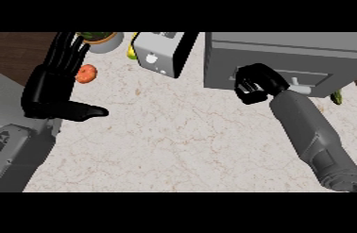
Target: Pick up the cup, place it into the drawer and close the drawer
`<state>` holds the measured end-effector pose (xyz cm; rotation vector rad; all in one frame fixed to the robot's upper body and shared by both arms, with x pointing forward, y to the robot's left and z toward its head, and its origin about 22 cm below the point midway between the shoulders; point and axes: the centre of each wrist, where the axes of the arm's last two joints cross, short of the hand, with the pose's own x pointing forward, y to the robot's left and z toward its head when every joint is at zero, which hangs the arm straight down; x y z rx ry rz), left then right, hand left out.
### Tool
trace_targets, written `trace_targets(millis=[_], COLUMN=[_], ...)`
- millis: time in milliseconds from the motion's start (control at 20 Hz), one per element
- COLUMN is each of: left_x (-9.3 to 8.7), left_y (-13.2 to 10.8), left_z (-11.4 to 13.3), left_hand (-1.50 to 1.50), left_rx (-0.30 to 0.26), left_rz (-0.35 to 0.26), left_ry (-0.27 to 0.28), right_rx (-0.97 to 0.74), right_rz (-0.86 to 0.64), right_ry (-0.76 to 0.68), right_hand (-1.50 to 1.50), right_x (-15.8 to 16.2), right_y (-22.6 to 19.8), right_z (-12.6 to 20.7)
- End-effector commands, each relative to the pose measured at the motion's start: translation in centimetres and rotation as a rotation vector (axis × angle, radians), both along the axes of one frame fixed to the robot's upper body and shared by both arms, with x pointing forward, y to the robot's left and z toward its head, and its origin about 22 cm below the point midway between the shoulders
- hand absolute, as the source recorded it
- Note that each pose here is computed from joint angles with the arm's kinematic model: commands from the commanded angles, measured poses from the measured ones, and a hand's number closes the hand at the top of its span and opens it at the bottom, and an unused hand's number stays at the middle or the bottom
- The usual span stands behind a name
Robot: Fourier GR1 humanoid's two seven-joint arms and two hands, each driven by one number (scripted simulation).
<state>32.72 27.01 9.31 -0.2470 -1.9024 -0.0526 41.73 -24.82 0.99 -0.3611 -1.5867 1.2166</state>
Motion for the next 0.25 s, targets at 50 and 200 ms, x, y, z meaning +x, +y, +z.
trace_targets(millis=[50,200], left_x=[-0.2,-0.2], left_y=[0.5,0.2], left_z=[-0.6,-0.8], left_hand=[-1.5,-1.5], left_rx=[0.001,-0.01], left_rz=[-0.017,-0.011], left_ry=[-0.002,0.012], right_rx=[-0.002,0.002], right_rz=[-0.204,-0.207], right_ry=[-0.072,-0.081], right_hand=[1.5,1.5], right_x=[1.7,1.7], right_y=[-3.6,-4.1], right_z=[4.2,4.4])
